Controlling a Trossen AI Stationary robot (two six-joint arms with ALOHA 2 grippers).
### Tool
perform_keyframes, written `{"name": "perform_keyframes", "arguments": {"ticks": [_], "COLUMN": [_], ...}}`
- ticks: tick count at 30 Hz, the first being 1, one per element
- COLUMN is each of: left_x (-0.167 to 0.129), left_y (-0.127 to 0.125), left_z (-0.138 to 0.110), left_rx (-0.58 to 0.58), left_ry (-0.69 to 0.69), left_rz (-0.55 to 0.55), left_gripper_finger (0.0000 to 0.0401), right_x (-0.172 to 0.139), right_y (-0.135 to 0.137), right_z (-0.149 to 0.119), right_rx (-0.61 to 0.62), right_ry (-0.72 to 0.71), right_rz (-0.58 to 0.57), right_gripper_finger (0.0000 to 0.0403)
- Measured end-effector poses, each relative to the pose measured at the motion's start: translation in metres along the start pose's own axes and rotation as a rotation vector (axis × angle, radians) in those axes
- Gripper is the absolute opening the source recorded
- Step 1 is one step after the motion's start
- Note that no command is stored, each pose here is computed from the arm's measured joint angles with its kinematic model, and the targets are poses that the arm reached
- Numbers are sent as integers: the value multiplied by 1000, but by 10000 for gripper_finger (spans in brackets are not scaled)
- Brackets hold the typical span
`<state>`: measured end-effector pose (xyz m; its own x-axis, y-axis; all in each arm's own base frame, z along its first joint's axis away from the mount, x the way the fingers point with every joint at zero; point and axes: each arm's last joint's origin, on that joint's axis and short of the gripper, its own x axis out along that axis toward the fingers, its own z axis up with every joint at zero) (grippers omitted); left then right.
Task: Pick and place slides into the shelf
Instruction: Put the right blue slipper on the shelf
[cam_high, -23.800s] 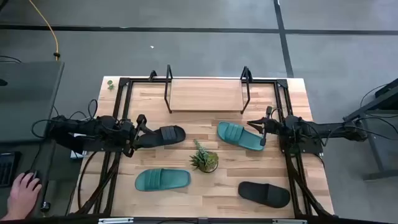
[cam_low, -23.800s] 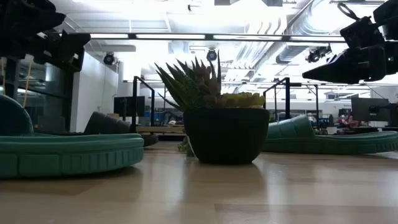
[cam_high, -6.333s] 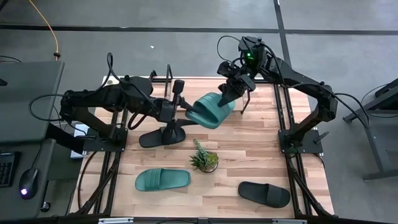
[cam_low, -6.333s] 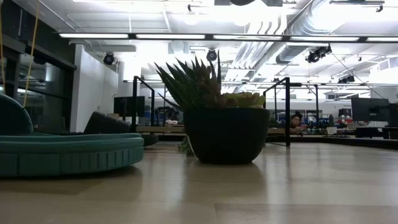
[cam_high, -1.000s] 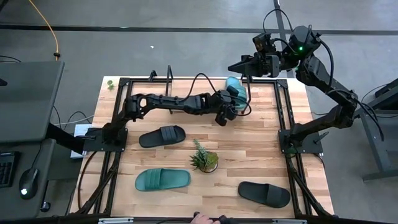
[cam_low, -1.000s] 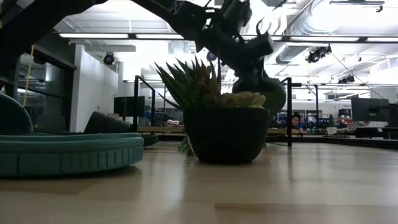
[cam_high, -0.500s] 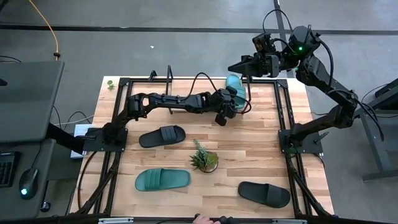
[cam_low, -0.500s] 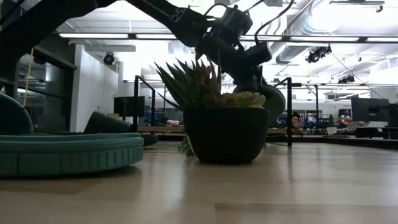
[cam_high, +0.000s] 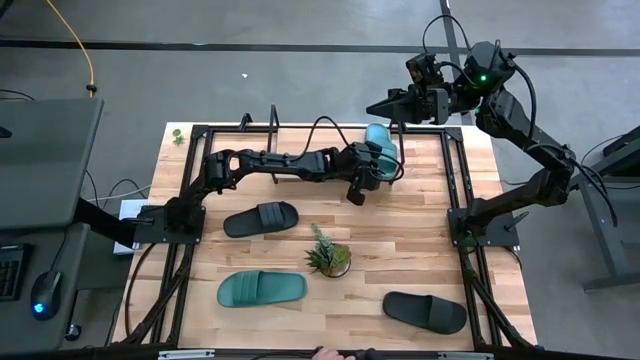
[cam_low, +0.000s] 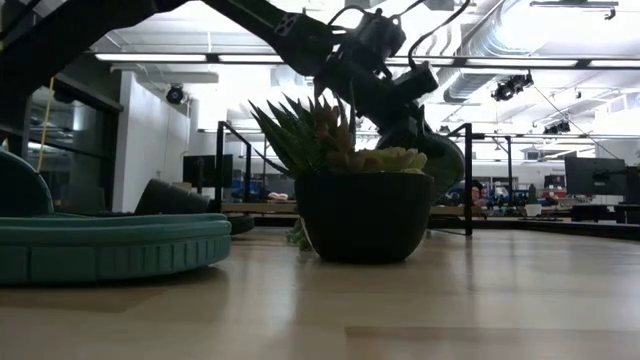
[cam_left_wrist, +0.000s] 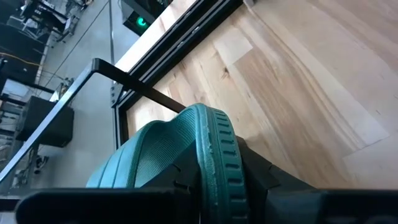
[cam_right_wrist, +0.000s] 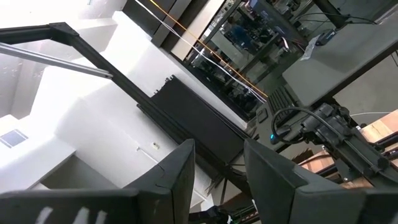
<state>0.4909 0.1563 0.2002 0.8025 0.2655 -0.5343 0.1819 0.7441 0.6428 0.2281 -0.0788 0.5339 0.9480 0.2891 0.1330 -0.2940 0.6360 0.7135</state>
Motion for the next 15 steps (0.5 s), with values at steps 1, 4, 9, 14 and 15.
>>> {"name": "perform_keyframes", "arguments": {"ticks": [1, 4, 9, 14, 15], "left_x": [1, 2, 2, 2, 2], "left_y": [-1, -2, -2, -1, -1], "left_z": [0, -1, -1, -2, -2], "left_rx": [0, 1, -13, -76, -93], "left_ry": [0, 4, 1, 29, 37], "left_rz": [-3, -8, -12, 12, 20], "left_gripper_finger": [57, 74, 143, 231, 248], "right_x": [0, 0, 0, 0, 0], "right_y": [0, 0, 0, 0, 0], "right_z": [0, 0, 0, 0, 0], "right_rx": [0, 0, 0, 0, 0], "right_ry": [0, 0, 0, 0, 0], "right_rz": [0, 0, 0, 0, 0], "right_gripper_finger": [131, 131, 131, 131, 131]}}
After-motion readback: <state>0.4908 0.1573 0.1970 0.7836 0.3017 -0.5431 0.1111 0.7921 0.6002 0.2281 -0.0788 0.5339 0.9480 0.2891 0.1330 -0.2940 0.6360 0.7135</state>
